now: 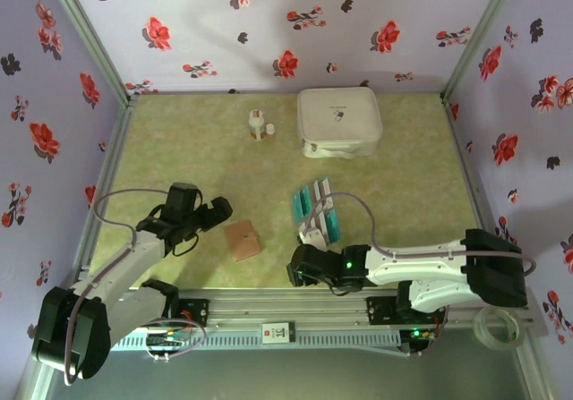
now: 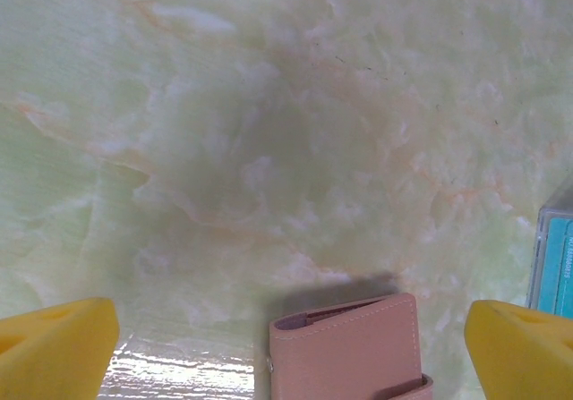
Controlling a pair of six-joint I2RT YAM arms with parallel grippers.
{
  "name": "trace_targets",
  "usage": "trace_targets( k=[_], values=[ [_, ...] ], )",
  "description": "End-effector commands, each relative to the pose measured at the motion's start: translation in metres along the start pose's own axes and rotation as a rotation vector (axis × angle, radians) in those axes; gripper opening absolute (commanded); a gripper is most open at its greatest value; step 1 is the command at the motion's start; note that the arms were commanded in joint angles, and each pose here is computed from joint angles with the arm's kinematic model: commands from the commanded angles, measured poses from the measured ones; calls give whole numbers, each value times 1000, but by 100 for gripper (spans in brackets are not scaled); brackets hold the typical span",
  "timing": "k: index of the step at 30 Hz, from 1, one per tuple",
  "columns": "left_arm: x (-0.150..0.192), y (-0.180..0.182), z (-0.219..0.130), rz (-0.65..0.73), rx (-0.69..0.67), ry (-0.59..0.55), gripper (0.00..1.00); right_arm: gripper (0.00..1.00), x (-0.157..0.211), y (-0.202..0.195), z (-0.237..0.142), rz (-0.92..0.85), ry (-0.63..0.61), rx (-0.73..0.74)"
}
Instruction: Put the credit cards into the card holder
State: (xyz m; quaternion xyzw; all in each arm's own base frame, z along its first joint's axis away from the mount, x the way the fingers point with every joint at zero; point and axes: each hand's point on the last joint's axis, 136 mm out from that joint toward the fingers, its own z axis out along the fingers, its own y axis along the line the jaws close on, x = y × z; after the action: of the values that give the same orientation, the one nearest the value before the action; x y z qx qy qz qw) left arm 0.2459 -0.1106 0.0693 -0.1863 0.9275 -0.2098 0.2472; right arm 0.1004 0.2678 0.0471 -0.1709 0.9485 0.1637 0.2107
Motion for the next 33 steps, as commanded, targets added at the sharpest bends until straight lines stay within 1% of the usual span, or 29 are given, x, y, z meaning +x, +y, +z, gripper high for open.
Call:
trace_targets(
  k=[1,8,13,18,25,28,31,33],
  values=[
    [-7,-13,-2,1,30,-15,100,69,-4,-9,6,15,-35,62],
    [-8,-13,0,2,26,-18,100,67,-25,-17,14,54,-108,101],
    [-8,-14,1,4,26,-16,100,63,-51,-28,12,129,-197,106],
    [-7,-14,3,5,26,-15,100,60,-73,-37,12,188,-247,105],
    [-5,-14,5,8,24,-9,100,56,-98,-51,24,239,-269,122],
    [-4,-13,7,9,22,-6,100,56,-111,-54,30,256,-276,113],
    [-3,-13,7,15,20,-5,100,57,-123,-48,32,229,-267,100],
    [-2,-12,7,17,18,-4,100,59,-125,-43,28,209,-252,91]
  ],
)
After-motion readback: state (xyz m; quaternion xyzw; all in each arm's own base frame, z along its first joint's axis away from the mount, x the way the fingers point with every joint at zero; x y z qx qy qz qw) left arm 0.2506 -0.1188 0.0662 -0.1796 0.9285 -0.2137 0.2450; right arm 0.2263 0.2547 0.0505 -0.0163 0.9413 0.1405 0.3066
